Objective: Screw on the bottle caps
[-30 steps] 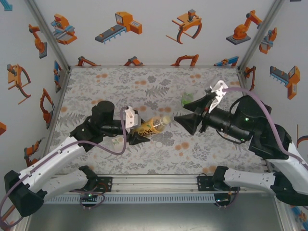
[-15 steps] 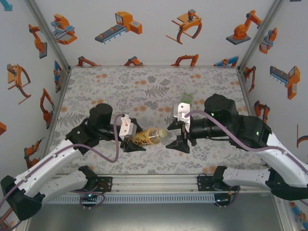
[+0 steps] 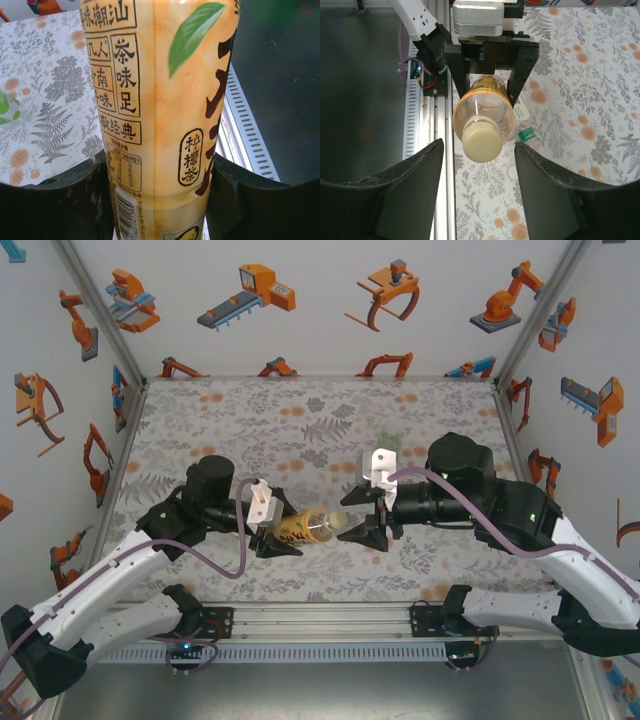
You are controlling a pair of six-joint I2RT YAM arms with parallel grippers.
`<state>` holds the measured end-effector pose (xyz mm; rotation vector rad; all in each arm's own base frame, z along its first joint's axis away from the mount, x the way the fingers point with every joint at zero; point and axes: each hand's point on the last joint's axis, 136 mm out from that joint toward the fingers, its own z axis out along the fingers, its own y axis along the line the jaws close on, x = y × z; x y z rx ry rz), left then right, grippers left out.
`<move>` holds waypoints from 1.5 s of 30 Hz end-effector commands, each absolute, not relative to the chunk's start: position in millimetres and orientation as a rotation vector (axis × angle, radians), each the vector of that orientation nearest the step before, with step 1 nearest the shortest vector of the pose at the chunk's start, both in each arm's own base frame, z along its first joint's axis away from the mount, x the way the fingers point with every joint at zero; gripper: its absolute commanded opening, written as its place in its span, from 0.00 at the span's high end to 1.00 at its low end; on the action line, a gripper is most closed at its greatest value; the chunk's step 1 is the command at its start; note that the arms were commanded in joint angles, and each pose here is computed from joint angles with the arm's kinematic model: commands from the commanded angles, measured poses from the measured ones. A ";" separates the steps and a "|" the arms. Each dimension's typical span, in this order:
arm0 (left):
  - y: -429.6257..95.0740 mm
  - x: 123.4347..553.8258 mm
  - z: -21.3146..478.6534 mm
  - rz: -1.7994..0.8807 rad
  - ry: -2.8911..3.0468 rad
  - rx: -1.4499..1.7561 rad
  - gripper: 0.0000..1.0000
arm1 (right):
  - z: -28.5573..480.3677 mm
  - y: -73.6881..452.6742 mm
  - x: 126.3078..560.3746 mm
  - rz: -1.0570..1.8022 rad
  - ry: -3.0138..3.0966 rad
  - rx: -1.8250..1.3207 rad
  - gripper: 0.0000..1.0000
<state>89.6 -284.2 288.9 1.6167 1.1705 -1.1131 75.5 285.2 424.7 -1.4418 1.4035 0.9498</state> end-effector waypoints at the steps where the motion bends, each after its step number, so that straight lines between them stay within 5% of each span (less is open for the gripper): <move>1: -283.5 80.6 302.4 -1.132 1.088 1.637 1.00 | 428.4 289.4 72.7 0.976 1.380 -1.448 0.47; 17: -284.5 79.0 302.5 -1.145 1.083 1.644 1.00 | 424.3 290.6 69.7 0.990 1.383 -1.471 0.57; 45: -285.3 96.5 304.9 -1.044 1.150 1.575 1.00 | 418.9 284.2 88.4 0.961 1.488 -1.300 0.97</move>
